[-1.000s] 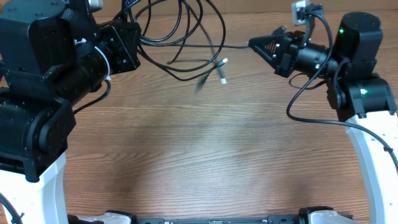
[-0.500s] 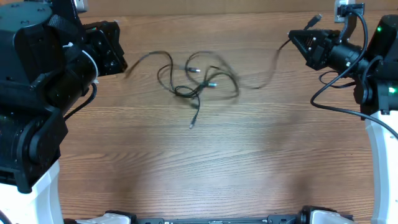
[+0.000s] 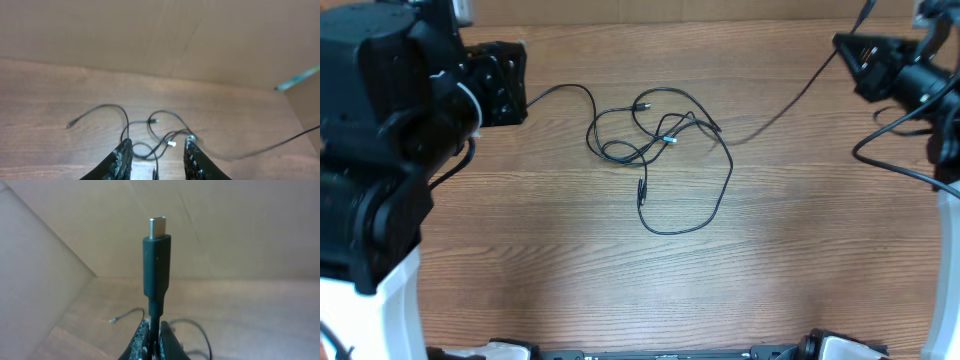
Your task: Untangle cables
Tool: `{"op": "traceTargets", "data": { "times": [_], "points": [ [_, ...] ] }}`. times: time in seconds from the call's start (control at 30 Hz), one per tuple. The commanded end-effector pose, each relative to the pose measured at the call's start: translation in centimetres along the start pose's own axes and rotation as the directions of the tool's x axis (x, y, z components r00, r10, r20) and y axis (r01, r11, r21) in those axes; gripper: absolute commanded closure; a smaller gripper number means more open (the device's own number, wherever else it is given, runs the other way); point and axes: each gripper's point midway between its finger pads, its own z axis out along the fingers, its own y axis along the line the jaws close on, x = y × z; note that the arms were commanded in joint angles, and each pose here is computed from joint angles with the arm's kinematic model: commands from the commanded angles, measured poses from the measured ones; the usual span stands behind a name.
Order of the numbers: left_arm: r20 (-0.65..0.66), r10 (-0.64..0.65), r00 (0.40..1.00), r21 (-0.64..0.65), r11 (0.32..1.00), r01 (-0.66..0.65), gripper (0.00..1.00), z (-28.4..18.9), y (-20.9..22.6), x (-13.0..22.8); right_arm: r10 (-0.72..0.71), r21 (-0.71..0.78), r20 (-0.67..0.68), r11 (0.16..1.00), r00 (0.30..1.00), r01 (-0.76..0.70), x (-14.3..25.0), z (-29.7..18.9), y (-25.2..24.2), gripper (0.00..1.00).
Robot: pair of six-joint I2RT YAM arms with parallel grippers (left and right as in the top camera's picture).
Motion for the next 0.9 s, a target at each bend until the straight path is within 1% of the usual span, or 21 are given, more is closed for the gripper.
{"op": "traceTargets", "data": {
  "times": [0.0,0.07,0.13,0.27,0.4,0.47,0.53,0.57,0.6,0.63,0.7,0.73,0.8,0.83,0.87],
  "points": [
    [-0.093,0.018,0.996,0.039,0.999,-0.015,0.72,3.0,-0.5,1.1,-0.161,-0.025,0.141,0.986,0.977,0.166,-6.2,-3.3,5.2,0.96],
    [-0.132,0.016,0.991,0.072,0.997,-0.007,0.73,4.2,-1.1,1.6,-0.199,-0.028,0.198,0.978,0.96,0.208,-8.8,-4.9,7.5,0.96],
    [-0.173,0.015,0.985,0.117,0.993,0.006,0.71,5.6,-1.8,2.1,-0.271,-0.019,0.275,0.958,0.923,0.287,-11.7,-7.2,10.6,0.96],
    [-0.231,0.014,0.973,0.172,0.985,0.027,0.68,7.1,-2.7,3.0,-0.334,0.023,0.382,0.935,0.862,0.353,-15.4,-11.1,14.4,0.96],
    [-0.284,0.03,0.958,0.219,0.975,0.035,0.69,8.7,-4.0,4.1,-0.403,0.08,0.463,0.906,0.79,0.415,-17.8,-14.9,17.7,0.96],
    [-0.311,0.052,0.949,0.255,0.967,0.03,0.68,9.7,-5.4,4.9,-0.429,0.099,0.499,0.891,0.753,0.443,-18.6,-16.7,19.6,0.96],
    [-0.326,0.082,0.942,0.283,0.959,0.015,0.65,10.6,-6.7,5.7,-0.436,0.101,0.523,0.885,0.732,0.455,-19.0,-17.8,21.1,0.96],
    [-0.33,0.117,0.937,0.317,0.948,-0.007,0.63,11.1,-7.8,6.1,-0.429,0.091,0.534,0.886,0.729,0.455,-19.1,-18.3,21.8,0.96],
    [-0.325,0.172,0.93,0.369,0.929,-0.043,0.61,11.5,-9.1,6.6,-0.42,0.081,0.537,0.889,0.732,0.451,-19.0,-18.5,22.1,0.96],
    [-0.313,0.267,0.912,0.457,0.884,-0.102,0.59,12.0,-11.2,7.7,-0.411,0.059,0.532,0.89,0.74,0.452,-18.8,-18.4,22.4,0.96],
    [-0.242,0.443,0.863,0.627,0.751,-0.209,0.54,11.6,-14.4,9.5,-0.383,0.016,0.512,0.899,0.769,0.437,-18.4,-17.8,22.2,0.96],
    [-0.196,0.513,0.836,0.7,0.67,-0.247,0.52,11.2,-15.7,10.4,-0.367,-0.007,0.5,0.904,0.785,0.428,-18.2,-17.5,22.0,0.96],
    [-0.128,0.59,0.797,0.772,0.564,-0.293,0.5,10.9,-17.2,11.7,-0.339,-0.055,0.473,0.91,0.813,0.411,-17.9,-16.6,21.5,0.96],
    [-0.107,0.616,0.781,0.785,0.534,-0.313,0.48,11.1,-17.6,12.2,-0.315,-0.079,0.458,0.917,0.831,0.391,-17.8,-16.1,21.1,0.96],
    [-0.1,0.631,0.769,0.791,0.52,-0.323,0.48,11.4,-17.8,12.6,-0.296,-0.102,0.441,0.921,0.847,0.375,-17.7,-15.5,20.6,0.96]
  ]
}}
